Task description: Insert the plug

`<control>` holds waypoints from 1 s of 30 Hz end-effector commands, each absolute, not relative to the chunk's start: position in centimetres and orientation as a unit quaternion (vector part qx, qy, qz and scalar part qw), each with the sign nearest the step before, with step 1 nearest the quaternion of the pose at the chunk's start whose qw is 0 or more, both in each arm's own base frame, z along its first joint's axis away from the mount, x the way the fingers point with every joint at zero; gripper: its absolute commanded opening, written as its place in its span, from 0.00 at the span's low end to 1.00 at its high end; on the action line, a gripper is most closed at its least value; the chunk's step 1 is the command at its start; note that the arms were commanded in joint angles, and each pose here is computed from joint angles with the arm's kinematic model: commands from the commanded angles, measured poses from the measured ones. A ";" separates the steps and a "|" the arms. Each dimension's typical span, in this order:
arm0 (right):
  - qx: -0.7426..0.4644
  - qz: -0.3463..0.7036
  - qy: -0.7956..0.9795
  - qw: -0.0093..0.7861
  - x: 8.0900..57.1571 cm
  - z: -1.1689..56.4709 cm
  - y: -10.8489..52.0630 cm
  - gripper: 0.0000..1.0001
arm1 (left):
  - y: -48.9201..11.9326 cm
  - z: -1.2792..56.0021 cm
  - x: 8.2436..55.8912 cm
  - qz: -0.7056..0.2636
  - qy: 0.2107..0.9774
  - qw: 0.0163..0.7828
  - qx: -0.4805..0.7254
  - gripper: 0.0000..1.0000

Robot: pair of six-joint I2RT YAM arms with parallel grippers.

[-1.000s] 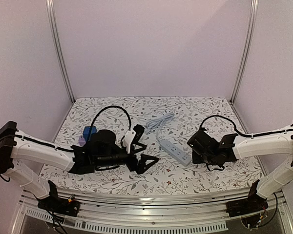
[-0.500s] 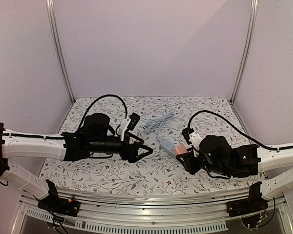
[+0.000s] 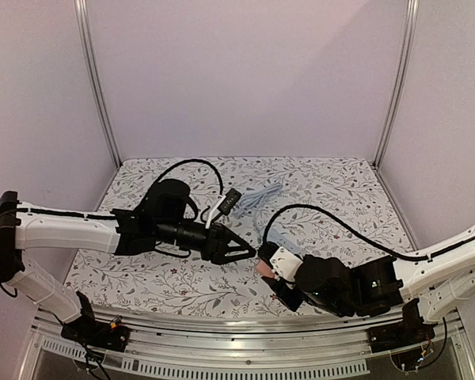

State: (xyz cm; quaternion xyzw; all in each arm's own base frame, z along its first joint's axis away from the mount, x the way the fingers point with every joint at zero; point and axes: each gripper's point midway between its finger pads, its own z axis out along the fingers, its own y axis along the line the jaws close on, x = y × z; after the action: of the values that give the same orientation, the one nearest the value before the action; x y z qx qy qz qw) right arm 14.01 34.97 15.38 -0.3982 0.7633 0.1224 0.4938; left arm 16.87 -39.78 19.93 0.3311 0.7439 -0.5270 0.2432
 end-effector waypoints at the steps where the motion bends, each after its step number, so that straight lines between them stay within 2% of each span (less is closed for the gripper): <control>1: -0.405 0.117 0.730 0.538 13.8 17.9 36.5 0.00 | -40.0 19.2 16.0 -0.554 0.736 0.203 0.332 0.65; 5: -0.412 0.117 0.721 0.545 13.5 18.3 36.9 0.00 | -40.4 18.7 15.8 -0.563 0.734 0.189 0.330 0.59; 15: -0.426 0.111 0.701 0.561 13.5 19.6 37.8 0.00 | -40.5 19.0 15.0 -0.581 0.718 0.176 0.340 0.56; 30: -0.433 0.101 0.693 0.568 13.7 19.8 38.5 0.00 | -40.9 18.9 14.4 -0.592 0.709 0.156 0.350 0.43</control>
State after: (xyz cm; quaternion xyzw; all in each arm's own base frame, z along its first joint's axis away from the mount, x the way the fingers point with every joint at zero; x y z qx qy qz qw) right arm 13.62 37.53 18.46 -0.4405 0.7000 0.0980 0.5535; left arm 14.31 -40.85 19.51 0.3468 0.7091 -0.5914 0.1650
